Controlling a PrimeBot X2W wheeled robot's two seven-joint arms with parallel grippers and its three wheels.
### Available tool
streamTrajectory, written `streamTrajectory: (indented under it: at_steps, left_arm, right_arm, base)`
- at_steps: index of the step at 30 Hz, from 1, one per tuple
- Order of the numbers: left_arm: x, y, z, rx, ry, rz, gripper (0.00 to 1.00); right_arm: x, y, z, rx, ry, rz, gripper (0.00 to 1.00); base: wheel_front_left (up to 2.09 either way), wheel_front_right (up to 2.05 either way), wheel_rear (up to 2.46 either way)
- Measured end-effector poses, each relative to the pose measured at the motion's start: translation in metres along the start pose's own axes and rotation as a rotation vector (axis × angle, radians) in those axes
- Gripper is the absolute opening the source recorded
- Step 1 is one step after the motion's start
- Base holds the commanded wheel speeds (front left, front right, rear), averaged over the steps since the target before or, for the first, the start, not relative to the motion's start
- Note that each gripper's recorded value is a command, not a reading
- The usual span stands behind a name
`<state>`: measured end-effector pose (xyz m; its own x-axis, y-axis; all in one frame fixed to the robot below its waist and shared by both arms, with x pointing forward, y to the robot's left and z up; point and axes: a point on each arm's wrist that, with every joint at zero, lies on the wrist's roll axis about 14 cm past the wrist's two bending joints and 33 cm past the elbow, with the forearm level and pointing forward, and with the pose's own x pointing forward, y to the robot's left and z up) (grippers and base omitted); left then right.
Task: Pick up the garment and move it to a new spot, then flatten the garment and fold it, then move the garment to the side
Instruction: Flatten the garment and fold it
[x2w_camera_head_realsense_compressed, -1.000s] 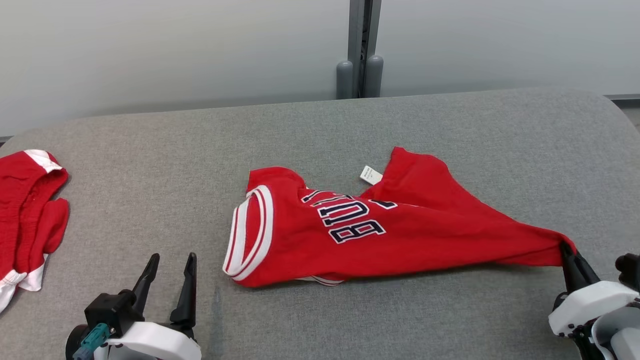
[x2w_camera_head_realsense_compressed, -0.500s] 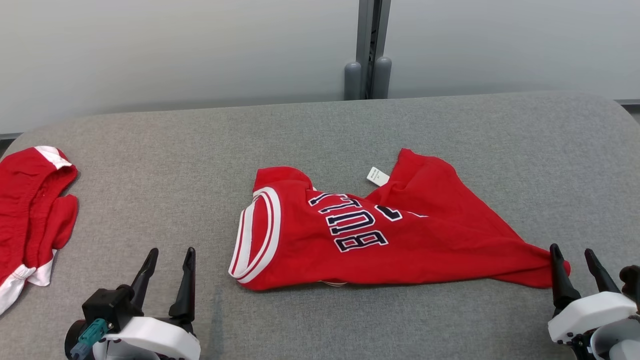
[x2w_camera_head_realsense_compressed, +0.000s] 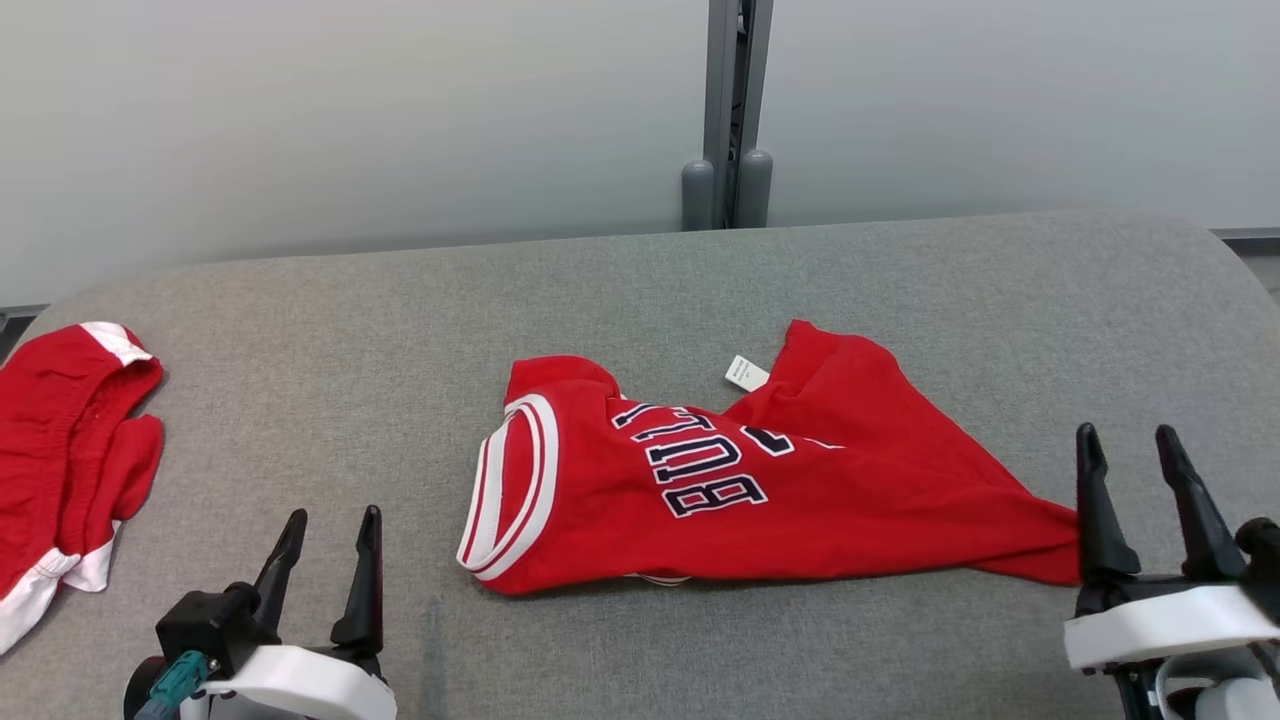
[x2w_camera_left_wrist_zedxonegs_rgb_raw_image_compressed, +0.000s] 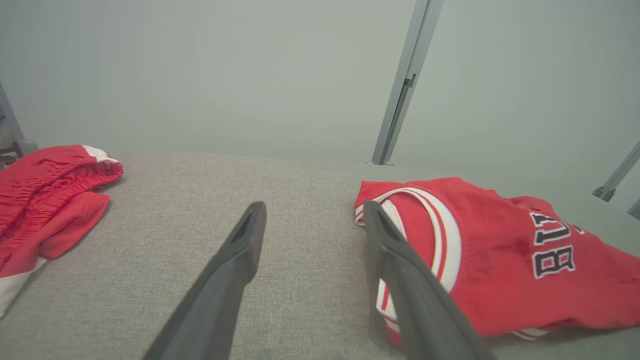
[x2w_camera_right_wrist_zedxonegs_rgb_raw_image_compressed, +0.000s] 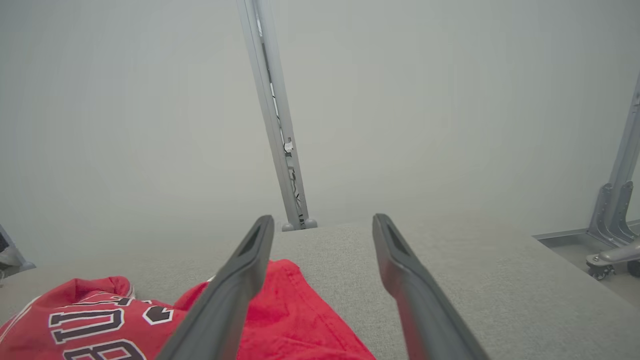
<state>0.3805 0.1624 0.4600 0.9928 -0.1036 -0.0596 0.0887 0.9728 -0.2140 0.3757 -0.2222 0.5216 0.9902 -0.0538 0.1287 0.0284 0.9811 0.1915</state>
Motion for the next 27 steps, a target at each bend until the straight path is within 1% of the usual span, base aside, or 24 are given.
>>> streamTrajectory:
  at_steps: [5, 9, 15, 27]
  left_arm:
    - [-0.003, 0.0, 0.004, -0.002, -0.014, 0.006, 1.0]
    - [-0.006, 0.001, 0.004, -0.008, -0.016, 0.013, 1.0]
    - [-0.008, 0.0, 0.0, -0.014, -0.005, 0.015, 1.0]
    - [-0.009, -0.002, -0.006, -0.019, 0.012, 0.011, 1.0]
  right_arm:
    - [-0.005, 0.031, 0.013, 0.031, -0.048, 0.071, 1.0]
    - [-0.01, 0.043, 0.009, 0.046, -0.041, 0.099, 1.0]
    - [-0.014, 0.045, -0.002, 0.066, -0.006, 0.097, 1.0]
    - [-0.012, 0.047, -0.001, 0.078, -0.01, 0.1, 1.0]
  base:
    - [0.0, 0.0, 0.0]
    - [0.0, 0.0, 0.0]
    - [0.0, 0.0, 0.0]
    - [0.0, 0.0, 0.0]
